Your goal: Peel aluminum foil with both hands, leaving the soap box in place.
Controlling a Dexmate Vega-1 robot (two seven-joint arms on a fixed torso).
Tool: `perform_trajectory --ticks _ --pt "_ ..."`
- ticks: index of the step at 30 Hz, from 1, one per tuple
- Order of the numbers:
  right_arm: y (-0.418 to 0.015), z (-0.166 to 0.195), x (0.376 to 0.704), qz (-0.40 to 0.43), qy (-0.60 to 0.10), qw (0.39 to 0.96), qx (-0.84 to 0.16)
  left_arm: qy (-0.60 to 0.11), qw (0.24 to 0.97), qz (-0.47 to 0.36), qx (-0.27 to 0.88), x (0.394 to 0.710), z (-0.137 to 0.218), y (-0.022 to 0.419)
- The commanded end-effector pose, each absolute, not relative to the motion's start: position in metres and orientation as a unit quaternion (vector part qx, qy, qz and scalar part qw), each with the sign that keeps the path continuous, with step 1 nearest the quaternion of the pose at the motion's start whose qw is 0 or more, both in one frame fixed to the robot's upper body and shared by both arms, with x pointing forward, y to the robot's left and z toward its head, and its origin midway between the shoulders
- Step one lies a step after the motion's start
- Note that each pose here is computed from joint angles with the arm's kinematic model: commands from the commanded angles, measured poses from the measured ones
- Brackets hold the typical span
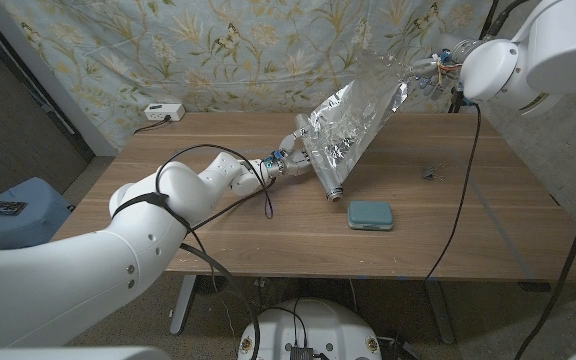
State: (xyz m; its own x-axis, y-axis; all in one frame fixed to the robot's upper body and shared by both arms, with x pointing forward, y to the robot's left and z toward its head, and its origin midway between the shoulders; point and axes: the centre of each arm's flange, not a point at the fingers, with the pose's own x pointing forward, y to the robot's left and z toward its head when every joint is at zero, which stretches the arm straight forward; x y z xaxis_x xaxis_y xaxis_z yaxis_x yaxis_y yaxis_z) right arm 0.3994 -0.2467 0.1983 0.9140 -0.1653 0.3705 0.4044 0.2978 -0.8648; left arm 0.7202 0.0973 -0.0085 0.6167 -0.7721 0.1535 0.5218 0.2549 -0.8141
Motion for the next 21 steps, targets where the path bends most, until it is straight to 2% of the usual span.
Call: perform_trajectory --ticks 1,21 --pt "-0.26 0.1969 0.4026 -0.179 -0.084 0.807 -0.557 0.146 0.776 -0.427 -0.441 0.7168 -0.0097 0.0964" --pt "-0.2663 0.1979 0.4114 -0.158 -0.049 0.815 -0.556 0.152 0.768 -0.441 -0.439 0.7127 -0.0154 0.1006"
